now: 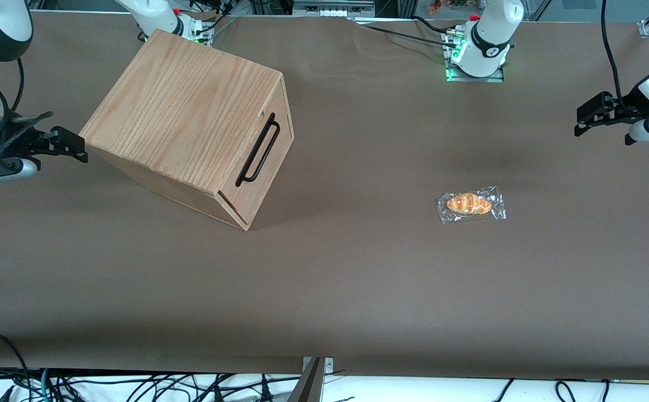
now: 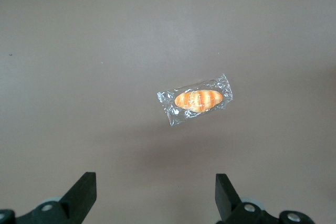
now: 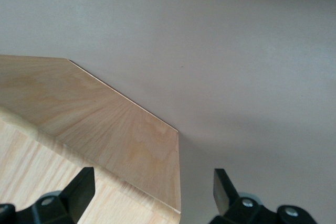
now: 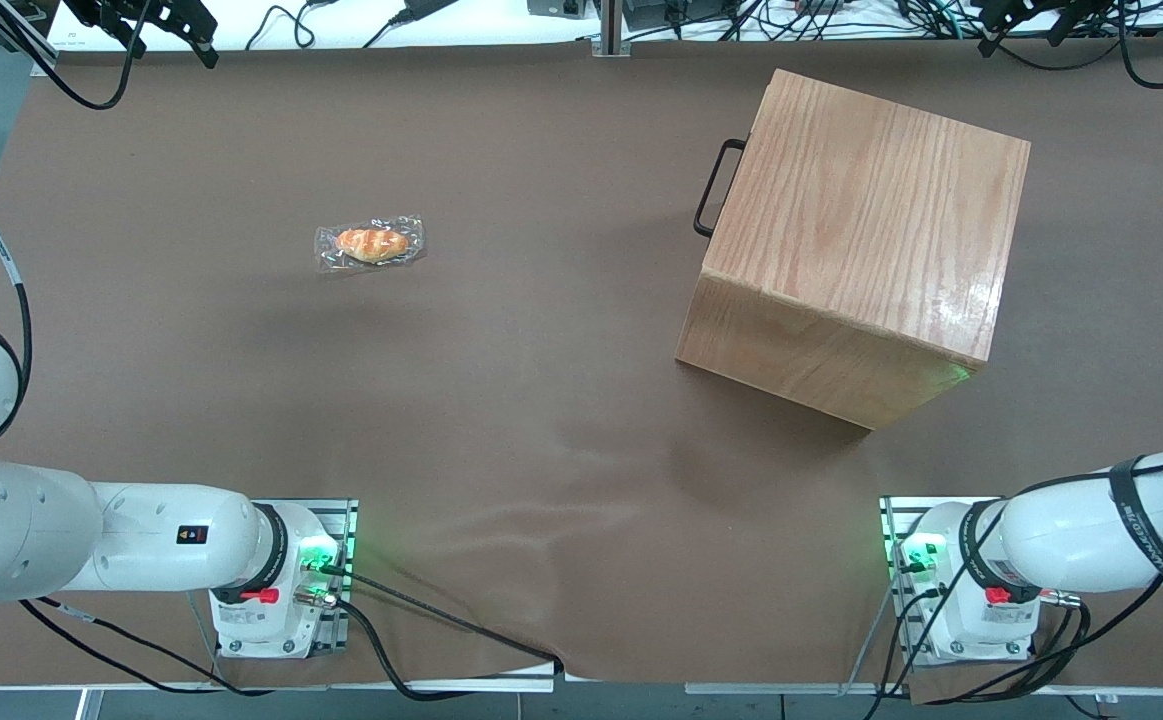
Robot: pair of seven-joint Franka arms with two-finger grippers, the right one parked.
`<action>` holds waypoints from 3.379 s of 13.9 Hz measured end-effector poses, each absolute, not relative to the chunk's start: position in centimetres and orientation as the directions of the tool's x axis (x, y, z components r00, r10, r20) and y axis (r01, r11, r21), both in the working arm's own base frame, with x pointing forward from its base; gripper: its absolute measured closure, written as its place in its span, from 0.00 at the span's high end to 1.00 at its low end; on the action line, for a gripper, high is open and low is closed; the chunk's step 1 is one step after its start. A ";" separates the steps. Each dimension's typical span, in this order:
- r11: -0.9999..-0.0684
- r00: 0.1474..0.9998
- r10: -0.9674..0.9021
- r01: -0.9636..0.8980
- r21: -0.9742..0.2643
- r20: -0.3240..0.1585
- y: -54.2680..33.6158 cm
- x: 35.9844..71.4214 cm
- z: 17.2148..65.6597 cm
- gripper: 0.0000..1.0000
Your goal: Open top drawer with left arm
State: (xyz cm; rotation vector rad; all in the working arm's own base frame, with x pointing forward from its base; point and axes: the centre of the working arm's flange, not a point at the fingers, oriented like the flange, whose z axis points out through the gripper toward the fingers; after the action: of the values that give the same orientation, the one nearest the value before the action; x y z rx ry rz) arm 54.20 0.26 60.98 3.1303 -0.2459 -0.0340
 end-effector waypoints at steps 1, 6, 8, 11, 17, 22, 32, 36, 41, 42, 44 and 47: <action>-0.988 0.987 -0.156 -0.156 0.003 -0.021 0.3 54.2 61.0 1.00; -0.988 0.987 -0.156 -0.156 0.003 -0.022 0.3 54.2 61.0 1.00; -0.988 0.987 -0.156 -0.156 0.003 -0.022 0.3 54.2 61.0 1.00; -0.988 0.987 -0.156 -0.156 0.003 -0.022 0.3 54.2 61.0 1.00; -0.988 0.987 -0.156 -0.156 0.003 -0.022 0.2 54.2 61.0 1.00; -0.988 0.987 -0.156 -0.156 0.003 -0.022 0.2 54.2 61.0 1.00; -0.987 0.985 -0.163 -0.163 0.009 -0.059 -0.1 54.9 59.2 1.00; -0.968 0.954 -0.250 -0.249 0.031 -0.166 -5.1 56.1 54.6 1.00; -0.912 0.878 -0.410 -0.383 0.149 -0.248 -16.9 55.8 48.7 1.00; -0.905 0.877 -0.420 -0.383 0.187 -0.233 -19.4 55.6 48.0 1.00; -0.896 0.889 -0.418 -0.371 0.243 -0.186 -24.5 55.1 47.4 1.00; -0.897 0.921 -0.374 -0.327 0.299 -0.114 -32.4 53.9 46.1 1.00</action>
State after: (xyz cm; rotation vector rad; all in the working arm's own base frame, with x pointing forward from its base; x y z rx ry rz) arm 53.89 -32.41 46.07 2.8055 -0.5218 -0.2450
